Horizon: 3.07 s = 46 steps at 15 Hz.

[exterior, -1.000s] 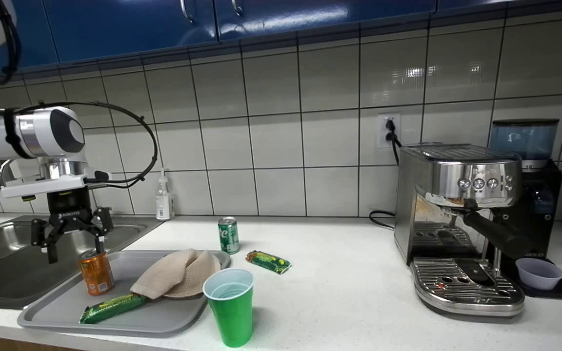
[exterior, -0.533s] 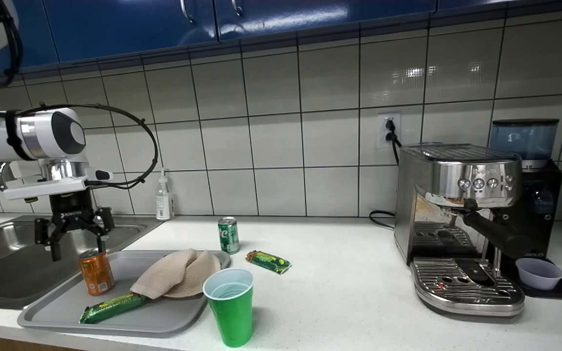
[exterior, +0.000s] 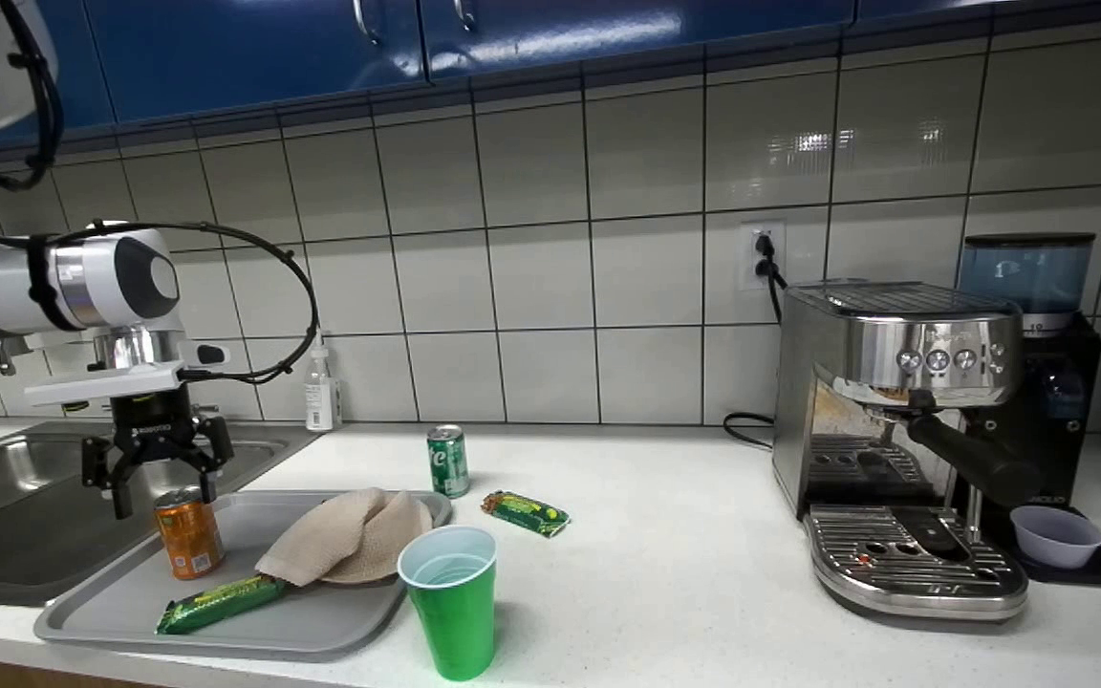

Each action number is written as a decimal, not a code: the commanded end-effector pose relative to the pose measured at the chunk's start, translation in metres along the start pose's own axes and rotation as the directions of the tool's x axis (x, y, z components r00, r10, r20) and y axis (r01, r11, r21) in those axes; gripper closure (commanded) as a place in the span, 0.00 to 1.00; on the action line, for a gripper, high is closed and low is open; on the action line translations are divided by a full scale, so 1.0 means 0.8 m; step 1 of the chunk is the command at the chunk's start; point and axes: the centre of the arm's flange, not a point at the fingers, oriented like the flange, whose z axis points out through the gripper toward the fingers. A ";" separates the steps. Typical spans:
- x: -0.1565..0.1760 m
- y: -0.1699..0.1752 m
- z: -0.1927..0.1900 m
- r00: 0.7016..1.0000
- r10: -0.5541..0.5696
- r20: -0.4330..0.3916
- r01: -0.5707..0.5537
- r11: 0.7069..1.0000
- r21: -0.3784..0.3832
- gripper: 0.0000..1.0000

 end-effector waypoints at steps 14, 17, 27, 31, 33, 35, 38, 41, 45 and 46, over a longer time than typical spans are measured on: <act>0.023 0.002 0.006 1.000 0.017 -0.016 -0.017 1.000 -0.003 0.42; 0.024 0.004 0.006 1.000 0.021 -0.019 -0.021 1.000 -0.006 0.62; 0.021 0.006 -0.005 0.999 0.027 -0.031 -0.027 1.000 0.000 0.62; 0.025 0.010 -0.017 0.998 0.032 -0.050 -0.032 0.999 0.002 0.62; 0.030 0.013 -0.023 0.998 0.033 -0.060 -0.033 0.999 0.001 0.62; 0.034 0.016 -0.028 0.997 0.037 -0.070 -0.037 0.999 0.004 0.62; 0.043 0.022 -0.036 0.995 0.046 -0.086 -0.046 0.999 0.007 0.62; 0.054 0.030 -0.044 0.993 0.066 -0.101 -0.065 0.998 0.014 0.62; 0.068 0.042 -0.056 0.990 0.077 -0.119 -0.075 0.997 0.017 0.62; 0.073 0.046 -0.058 0.989 0.080 -0.122 -0.078 0.997 0.020 0.62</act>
